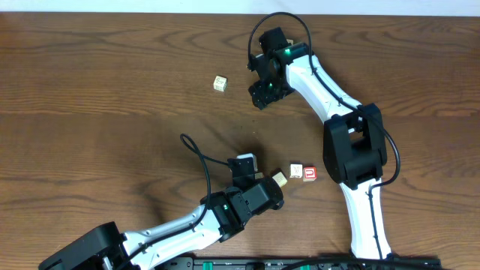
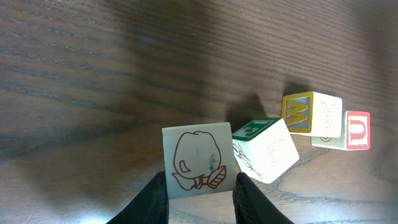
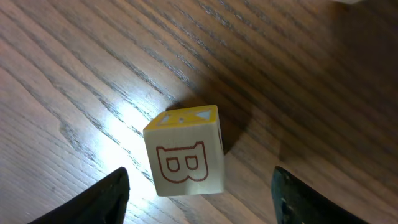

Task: Lift 5 blocks
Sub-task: 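Reach the right gripper to the yellow B block and grasp it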

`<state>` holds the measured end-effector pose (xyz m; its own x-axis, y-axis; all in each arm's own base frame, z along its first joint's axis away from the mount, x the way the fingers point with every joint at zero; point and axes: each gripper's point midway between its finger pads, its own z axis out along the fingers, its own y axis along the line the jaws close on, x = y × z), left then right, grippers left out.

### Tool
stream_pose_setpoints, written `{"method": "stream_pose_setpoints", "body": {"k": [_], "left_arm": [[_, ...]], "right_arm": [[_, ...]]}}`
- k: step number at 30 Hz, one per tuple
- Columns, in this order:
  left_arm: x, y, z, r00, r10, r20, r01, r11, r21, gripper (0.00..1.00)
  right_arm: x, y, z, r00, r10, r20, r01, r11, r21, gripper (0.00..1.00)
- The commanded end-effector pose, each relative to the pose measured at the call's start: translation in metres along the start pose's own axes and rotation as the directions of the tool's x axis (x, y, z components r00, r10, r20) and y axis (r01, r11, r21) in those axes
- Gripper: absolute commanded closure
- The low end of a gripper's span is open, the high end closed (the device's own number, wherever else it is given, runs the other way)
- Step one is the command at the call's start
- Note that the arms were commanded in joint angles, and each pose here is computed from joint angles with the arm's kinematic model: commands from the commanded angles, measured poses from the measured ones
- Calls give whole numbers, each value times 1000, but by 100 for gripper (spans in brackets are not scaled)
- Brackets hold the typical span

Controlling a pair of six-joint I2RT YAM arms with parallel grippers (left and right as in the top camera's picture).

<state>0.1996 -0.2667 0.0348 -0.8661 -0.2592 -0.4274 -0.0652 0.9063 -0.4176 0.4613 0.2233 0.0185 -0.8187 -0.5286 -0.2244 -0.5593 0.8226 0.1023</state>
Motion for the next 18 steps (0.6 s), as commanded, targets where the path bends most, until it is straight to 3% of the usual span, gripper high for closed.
{"method": "stream_pose_setpoints", "body": {"k": [1,4,10,18], "left_arm": [[-1,-2,1,1000,-4,5,4,1000,0,91],[-1,-1,1,1000,-3,5,3,1000,-1,87],[-2,-3,1,1000,-6,8,6,1000,7,85],[1,-1,6,1000,-2,3,2,1000,-6,86]], "right_arm": [[-5,-3,-1,992,-123,9,122,992,17,32],[-7,-3,-1,990,-142,16,142,990,19,44],[-7,5,6,986,-167,9,167,986,13,56],[-4,11,15,984,-177,-5,177,984,6,62]]}}
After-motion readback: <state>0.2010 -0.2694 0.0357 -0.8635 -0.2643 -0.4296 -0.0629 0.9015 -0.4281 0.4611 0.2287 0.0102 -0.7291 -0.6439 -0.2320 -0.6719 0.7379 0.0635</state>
